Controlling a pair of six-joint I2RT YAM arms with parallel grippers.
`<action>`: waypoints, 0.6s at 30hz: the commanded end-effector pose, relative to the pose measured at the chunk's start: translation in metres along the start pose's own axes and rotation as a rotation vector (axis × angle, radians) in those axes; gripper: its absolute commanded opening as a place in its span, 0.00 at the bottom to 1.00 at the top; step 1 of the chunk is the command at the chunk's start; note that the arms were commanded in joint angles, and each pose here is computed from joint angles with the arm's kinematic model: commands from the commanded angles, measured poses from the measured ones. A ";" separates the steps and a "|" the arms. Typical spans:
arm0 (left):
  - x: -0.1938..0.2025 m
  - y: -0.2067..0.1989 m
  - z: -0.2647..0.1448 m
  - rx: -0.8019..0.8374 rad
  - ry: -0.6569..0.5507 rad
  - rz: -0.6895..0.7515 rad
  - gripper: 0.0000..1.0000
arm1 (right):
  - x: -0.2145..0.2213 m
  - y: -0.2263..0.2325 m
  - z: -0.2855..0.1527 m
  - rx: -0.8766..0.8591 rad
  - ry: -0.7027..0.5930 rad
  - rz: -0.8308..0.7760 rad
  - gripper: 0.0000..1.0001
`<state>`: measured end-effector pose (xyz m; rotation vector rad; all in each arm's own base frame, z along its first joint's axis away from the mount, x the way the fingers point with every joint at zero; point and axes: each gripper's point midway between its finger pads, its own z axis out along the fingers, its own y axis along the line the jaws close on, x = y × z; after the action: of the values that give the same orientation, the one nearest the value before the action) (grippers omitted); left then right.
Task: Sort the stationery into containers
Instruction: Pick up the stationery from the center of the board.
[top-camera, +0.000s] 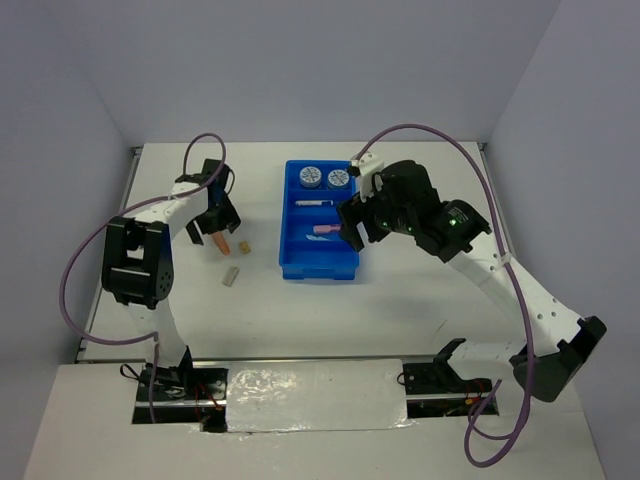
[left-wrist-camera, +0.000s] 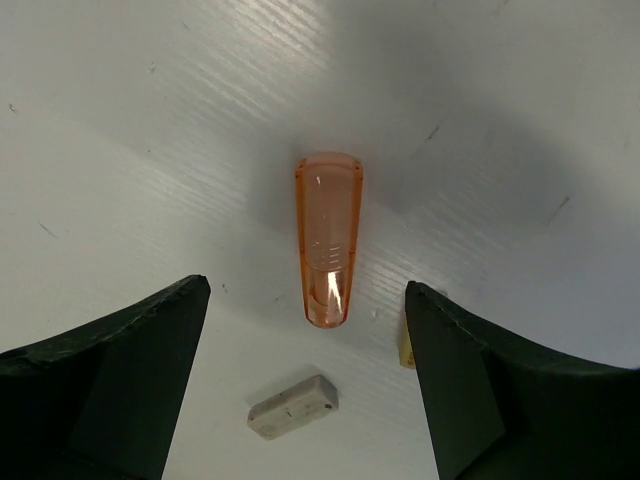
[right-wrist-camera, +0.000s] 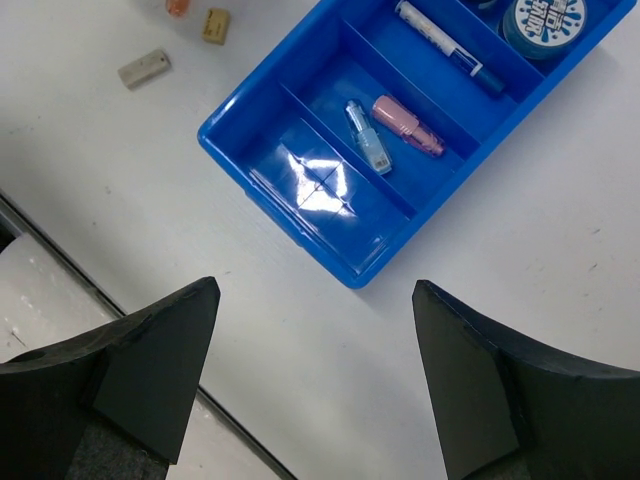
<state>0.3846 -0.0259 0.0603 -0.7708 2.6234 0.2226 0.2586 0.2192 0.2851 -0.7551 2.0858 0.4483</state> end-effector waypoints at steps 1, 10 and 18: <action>0.000 -0.002 0.015 0.030 0.007 0.000 0.92 | -0.016 0.004 -0.001 -0.023 -0.037 0.009 0.86; 0.017 0.002 0.043 0.045 0.033 0.006 0.39 | -0.024 0.004 -0.001 -0.024 -0.030 -0.005 0.86; -0.012 -0.008 -0.014 0.217 -0.099 -0.003 0.25 | -0.035 0.005 0.001 -0.033 -0.039 -0.016 0.86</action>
<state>0.3773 -0.0215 0.0261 -0.7437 2.6265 0.1224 0.2679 0.2329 0.2977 -0.7689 2.0803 0.4805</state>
